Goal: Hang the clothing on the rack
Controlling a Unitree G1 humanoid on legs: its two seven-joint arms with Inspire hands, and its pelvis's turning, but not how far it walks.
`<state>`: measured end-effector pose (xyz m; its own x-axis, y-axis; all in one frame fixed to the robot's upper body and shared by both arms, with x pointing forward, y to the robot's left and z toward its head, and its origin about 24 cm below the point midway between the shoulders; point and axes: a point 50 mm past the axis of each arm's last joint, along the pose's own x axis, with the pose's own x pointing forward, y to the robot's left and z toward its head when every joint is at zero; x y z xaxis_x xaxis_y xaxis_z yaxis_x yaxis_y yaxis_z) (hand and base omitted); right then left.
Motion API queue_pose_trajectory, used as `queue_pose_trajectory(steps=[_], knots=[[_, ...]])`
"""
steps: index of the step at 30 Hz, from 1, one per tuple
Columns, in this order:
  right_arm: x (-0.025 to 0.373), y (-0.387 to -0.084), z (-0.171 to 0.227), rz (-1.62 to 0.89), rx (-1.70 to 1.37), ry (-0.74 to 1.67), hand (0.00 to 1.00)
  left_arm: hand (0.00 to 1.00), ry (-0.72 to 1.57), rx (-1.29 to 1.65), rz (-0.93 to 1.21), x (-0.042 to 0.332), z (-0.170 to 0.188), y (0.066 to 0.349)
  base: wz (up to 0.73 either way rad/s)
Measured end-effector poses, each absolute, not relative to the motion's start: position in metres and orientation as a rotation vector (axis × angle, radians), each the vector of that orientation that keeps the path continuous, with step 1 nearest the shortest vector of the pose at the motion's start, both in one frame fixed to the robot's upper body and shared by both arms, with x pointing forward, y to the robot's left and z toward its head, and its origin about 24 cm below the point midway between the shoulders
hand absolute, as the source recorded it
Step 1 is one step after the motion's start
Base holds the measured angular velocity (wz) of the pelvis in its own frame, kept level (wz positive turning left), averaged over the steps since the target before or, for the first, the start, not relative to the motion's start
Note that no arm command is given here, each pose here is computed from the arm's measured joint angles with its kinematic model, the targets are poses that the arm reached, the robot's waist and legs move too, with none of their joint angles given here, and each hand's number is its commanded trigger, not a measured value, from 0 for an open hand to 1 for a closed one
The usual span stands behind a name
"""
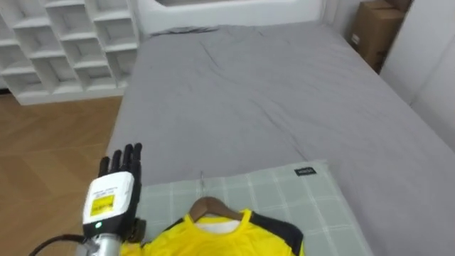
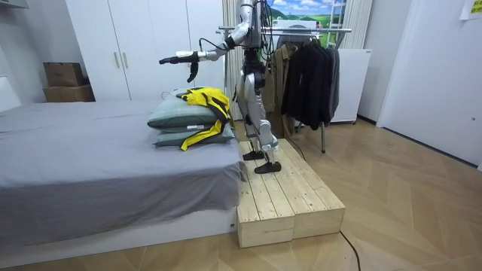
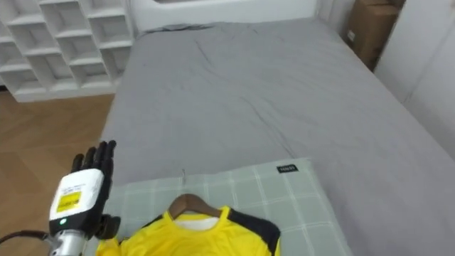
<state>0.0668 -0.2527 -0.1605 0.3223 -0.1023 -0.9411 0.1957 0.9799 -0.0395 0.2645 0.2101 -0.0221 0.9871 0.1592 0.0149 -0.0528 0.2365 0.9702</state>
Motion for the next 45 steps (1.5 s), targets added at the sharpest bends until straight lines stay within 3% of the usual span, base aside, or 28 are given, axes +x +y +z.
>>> queue_pose_trajectory(steps=[4,15,45], knots=[[0.048,-0.257,-0.162,-0.198,0.053,1.304,0.00,0.00,0.030,1.346,0.182,0.285,-0.005,0.214,0.22],[0.068,-0.258,-0.160,-0.171,0.027,1.280,0.00,0.00,0.250,1.108,0.172,0.289,-0.019,0.230,-0.04],[0.092,-0.250,-0.158,-0.143,-0.001,1.261,0.00,0.00,0.586,0.927,-0.181,0.271,-0.069,0.200,0.03]])
